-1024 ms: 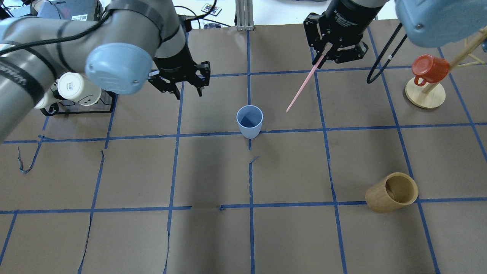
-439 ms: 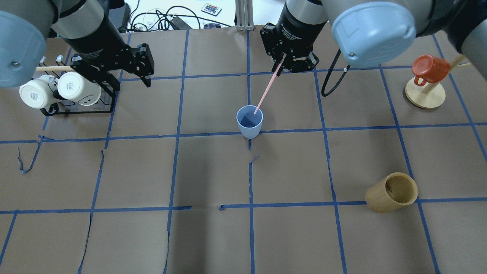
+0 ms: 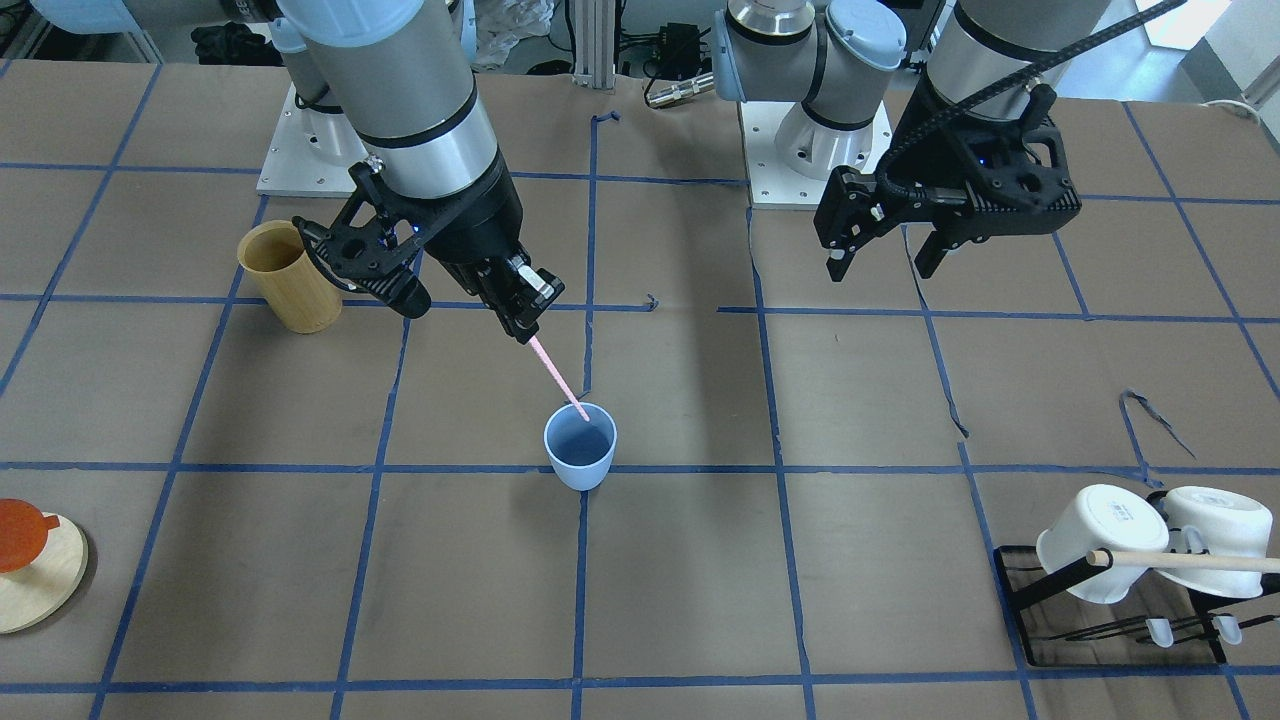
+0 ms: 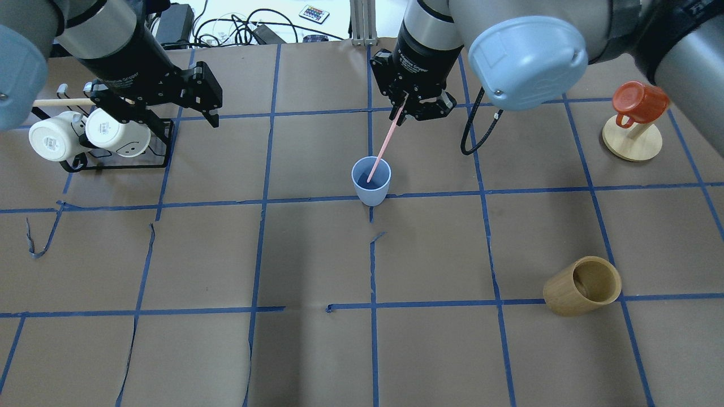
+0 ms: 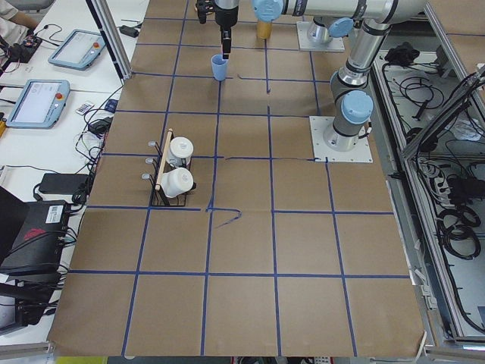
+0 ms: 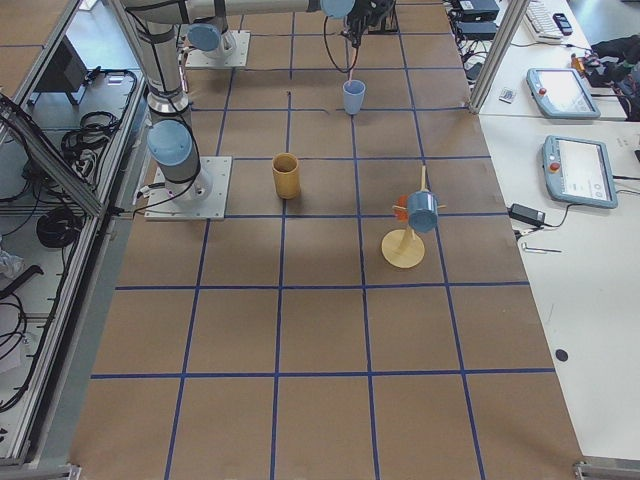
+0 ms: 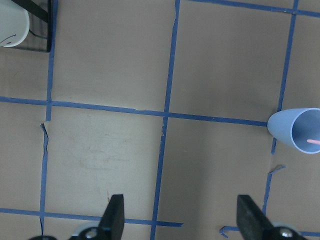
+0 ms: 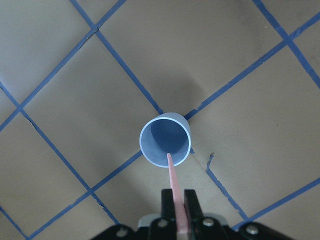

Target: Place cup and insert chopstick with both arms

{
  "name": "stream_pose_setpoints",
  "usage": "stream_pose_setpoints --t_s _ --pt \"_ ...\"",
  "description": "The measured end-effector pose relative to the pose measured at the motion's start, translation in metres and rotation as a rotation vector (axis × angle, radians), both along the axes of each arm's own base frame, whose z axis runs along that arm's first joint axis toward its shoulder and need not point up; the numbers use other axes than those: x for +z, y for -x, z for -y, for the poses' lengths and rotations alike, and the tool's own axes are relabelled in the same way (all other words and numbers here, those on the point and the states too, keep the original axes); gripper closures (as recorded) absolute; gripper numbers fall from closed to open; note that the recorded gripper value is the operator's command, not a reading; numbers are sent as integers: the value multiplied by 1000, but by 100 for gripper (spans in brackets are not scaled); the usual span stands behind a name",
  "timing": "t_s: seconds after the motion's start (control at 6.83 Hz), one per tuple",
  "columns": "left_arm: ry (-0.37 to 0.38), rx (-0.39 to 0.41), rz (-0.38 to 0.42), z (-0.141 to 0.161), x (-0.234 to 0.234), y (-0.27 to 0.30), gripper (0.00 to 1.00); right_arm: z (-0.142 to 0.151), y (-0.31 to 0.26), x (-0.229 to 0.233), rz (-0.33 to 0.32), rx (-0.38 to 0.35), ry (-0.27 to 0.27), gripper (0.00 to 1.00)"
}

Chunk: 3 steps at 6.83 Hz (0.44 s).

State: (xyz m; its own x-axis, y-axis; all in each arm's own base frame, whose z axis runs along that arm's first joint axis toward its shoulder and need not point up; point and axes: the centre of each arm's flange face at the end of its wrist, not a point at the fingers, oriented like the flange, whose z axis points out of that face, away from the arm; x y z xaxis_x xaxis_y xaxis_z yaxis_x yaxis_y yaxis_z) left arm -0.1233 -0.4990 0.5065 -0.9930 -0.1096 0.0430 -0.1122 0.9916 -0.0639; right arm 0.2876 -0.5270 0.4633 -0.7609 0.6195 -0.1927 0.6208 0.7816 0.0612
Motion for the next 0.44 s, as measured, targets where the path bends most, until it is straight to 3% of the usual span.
stream_pose_setpoints --t_s 0.44 --pt "-2 -12 2 2 -1 5 10 -1 0 -8 -17 -2 -1 7"
